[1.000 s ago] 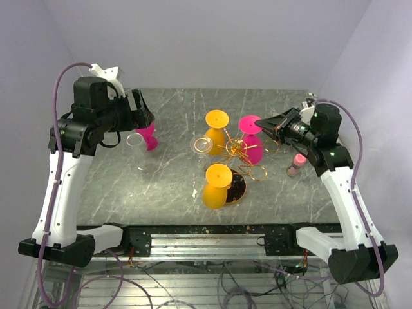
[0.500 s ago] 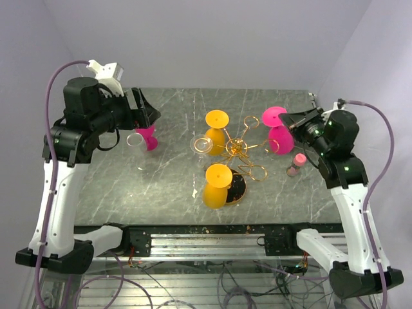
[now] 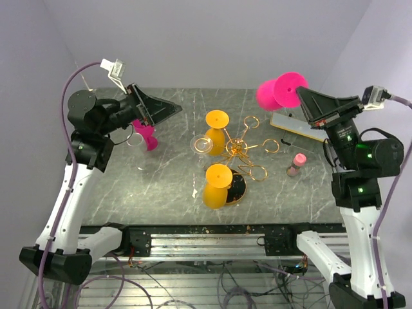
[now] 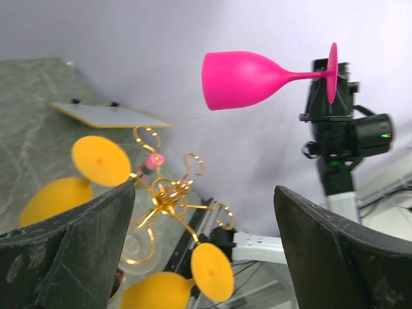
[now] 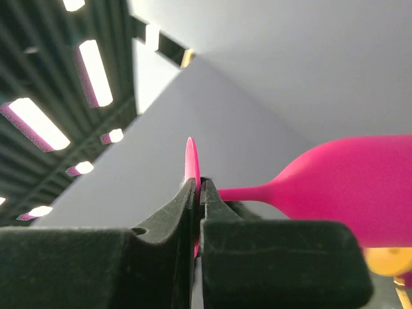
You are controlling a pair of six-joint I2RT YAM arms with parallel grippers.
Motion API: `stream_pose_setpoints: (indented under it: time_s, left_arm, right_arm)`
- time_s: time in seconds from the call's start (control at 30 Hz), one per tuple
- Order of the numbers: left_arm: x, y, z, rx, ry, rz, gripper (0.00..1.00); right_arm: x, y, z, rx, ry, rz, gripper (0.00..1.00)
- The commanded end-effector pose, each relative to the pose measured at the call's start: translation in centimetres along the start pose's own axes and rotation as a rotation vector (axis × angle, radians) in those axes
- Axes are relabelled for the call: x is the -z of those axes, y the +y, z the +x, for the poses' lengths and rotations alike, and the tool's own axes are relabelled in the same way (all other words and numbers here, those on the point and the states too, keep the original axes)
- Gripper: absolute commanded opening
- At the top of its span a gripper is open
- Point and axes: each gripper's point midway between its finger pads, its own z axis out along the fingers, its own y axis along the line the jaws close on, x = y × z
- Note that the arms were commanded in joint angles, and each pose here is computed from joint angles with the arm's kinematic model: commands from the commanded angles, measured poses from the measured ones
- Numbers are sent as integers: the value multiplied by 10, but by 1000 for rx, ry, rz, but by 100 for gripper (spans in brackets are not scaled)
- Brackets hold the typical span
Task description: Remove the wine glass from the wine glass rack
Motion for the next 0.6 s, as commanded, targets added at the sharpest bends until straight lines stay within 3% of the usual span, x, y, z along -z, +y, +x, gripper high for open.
stream_pose_setpoints:
  time_s: [0.0, 0.2, 0.57]
  left_arm:
    - [4, -53, -18, 36, -44, 244, 99]
    - [2, -57, -20, 134, -94, 364, 99]
    - [-35, -62, 12, 256, 8, 439, 99]
  right_arm:
    - [-3, 56, 16, -295, 185, -280, 0]
    - [-5, 61, 20, -606, 319, -409, 0]
    - [-1, 47, 23, -834, 353, -513, 0]
